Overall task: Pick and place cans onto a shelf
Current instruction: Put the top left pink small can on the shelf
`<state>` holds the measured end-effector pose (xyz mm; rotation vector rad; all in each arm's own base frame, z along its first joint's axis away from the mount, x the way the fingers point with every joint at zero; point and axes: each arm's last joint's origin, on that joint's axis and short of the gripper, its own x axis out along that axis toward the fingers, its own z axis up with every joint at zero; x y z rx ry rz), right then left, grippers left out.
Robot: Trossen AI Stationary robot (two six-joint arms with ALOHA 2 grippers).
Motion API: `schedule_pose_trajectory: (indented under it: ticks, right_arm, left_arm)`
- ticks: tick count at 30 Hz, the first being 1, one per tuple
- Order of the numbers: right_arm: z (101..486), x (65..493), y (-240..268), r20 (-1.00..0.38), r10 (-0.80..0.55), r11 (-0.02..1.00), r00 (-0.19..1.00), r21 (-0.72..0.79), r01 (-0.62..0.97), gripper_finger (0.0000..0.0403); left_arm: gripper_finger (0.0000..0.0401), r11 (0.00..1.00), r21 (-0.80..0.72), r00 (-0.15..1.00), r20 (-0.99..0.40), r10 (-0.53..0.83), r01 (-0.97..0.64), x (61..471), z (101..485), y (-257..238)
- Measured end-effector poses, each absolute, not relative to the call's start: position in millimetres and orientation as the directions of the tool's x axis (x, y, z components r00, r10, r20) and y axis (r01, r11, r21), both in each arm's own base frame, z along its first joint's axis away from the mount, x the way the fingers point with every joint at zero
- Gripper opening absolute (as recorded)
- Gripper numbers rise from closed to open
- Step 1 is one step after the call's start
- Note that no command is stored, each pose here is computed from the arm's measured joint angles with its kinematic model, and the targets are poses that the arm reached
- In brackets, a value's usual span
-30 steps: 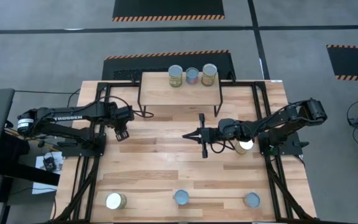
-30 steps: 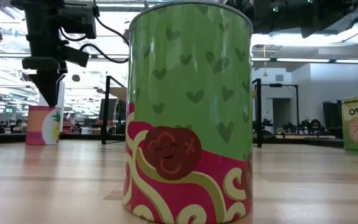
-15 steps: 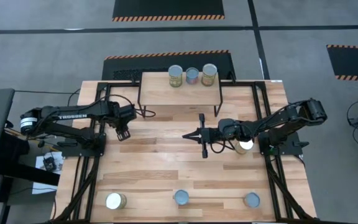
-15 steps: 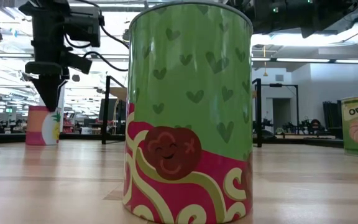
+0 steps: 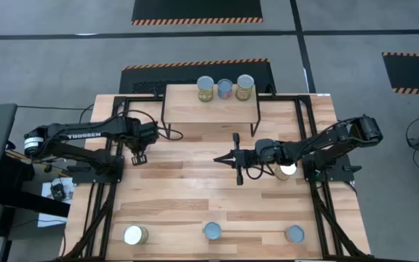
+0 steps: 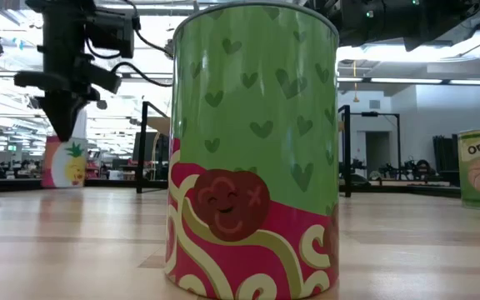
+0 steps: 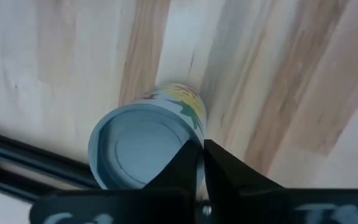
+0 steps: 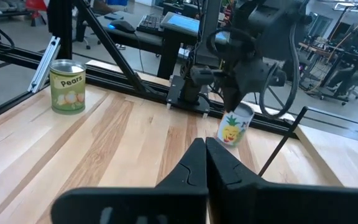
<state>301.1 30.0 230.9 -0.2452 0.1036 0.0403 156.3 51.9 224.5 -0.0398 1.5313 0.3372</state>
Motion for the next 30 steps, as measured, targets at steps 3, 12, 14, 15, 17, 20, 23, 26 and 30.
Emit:
schedule_pose_trajectory:
  ticks: [3,12,14,15,17,20,23,26,30]
  right_arm:
    - [231,301,30,-0.107,0.027,0.969,0.994,-0.24,-0.052,0.0005]
    - [229,301,30,-0.128,0.027,0.969,0.991,-0.241,-0.057,0.0005]
    - [229,301,30,-0.128,0.027,0.969,0.991,-0.241,-0.057,0.0005]
    - [229,301,30,-0.128,0.027,0.969,0.991,-0.241,-0.057,0.0006]
    - [229,301,30,-0.127,0.027,0.969,0.992,-0.241,-0.057,0.0006]
    - [229,301,30,-0.125,0.027,0.97,0.992,-0.238,-0.056,0.0005]
    - [229,301,30,-0.122,0.027,0.971,0.992,-0.231,-0.055,0.0005]
    - [230,301,30,-0.121,0.027,0.971,0.992,-0.231,-0.055,0.0005]
    - [230,301,30,-0.121,0.027,0.971,0.992,-0.231,-0.055,0.0005]
  left_arm:
    - [0.0003,0.963,0.182,0.01,-0.982,0.188,-0.199,159,241,47]
    - [0.0002,0.998,0.05,0.2,-0.979,0.041,0.04,167,324,9]
    - [0.0002,0.994,0.054,0.282,-0.959,0.026,0.092,169,345,0]
    - [0.0002,0.991,0.059,0.314,-0.949,0.019,0.118,170,355,-3]
    - [0.0002,0.984,0.091,0.373,-0.927,0.028,0.152,175,373,-5]
    - [0.0001,0.963,0.192,0.425,-0.9,0.096,0.19,188,394,1]
    - [0.0001,0.932,0.271,0.436,-0.888,0.145,0.242,206,406,17]
    - [0.0001,0.903,0.321,0.418,-0.89,0.184,0.286,227,410,40]
    - [0.0001,0.864,0.368,0.392,-0.892,0.224,0.344,251,403,71]
